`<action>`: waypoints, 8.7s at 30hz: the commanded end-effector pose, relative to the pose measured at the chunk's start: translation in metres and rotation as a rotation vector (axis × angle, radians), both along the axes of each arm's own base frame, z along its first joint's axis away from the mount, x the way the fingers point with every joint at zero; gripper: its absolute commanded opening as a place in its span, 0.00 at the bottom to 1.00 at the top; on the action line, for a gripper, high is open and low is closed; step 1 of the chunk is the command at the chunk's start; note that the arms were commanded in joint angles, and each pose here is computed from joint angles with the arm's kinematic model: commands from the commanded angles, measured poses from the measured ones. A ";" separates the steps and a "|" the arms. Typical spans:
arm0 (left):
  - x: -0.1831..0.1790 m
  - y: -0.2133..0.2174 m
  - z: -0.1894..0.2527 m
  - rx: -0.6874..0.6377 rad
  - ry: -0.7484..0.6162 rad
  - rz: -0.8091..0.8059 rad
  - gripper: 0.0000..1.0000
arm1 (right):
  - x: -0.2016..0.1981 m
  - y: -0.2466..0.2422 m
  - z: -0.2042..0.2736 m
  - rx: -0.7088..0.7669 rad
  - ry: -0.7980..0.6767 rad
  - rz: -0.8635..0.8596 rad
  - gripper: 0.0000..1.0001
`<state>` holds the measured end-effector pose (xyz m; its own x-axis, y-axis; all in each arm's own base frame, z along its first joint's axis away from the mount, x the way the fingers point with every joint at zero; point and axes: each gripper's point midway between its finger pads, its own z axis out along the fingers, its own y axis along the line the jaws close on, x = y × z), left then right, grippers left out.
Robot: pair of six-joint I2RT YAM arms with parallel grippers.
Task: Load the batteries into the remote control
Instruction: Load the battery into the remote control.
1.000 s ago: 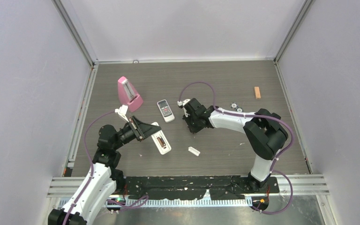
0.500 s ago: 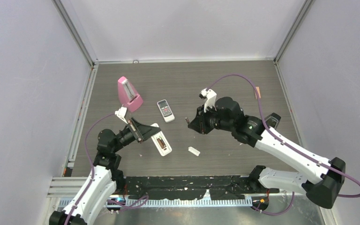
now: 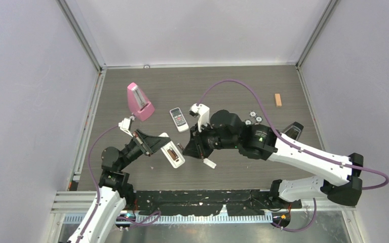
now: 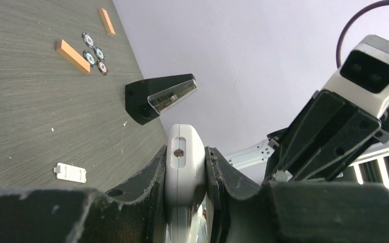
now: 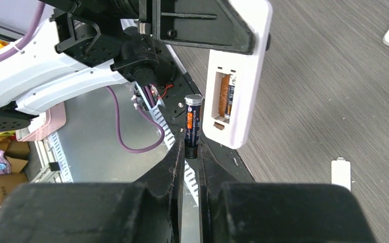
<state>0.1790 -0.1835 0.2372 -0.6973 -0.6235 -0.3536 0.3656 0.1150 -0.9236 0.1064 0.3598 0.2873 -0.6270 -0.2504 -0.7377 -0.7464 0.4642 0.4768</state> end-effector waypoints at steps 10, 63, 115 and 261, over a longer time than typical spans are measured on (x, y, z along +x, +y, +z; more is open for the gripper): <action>0.003 0.005 0.000 -0.054 0.044 0.043 0.00 | 0.001 0.032 -0.014 -0.180 -0.047 -0.061 0.05; 0.004 0.004 -0.001 -0.054 0.048 0.035 0.00 | 0.008 0.040 -0.028 -0.284 -0.069 -0.079 0.37; -0.012 0.019 0.087 -0.384 0.103 0.013 0.00 | 0.015 0.032 0.022 0.312 0.109 -0.339 0.55; -0.010 0.018 0.080 -0.357 0.106 0.025 0.00 | 0.010 0.021 0.033 0.487 0.191 -0.255 0.69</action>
<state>0.1764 -0.1670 0.2940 -0.7050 -0.7092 0.0063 0.1932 -0.2005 -0.9604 0.1186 0.3725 0.3026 -0.7671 0.2785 -0.5779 -0.4753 0.3582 0.8036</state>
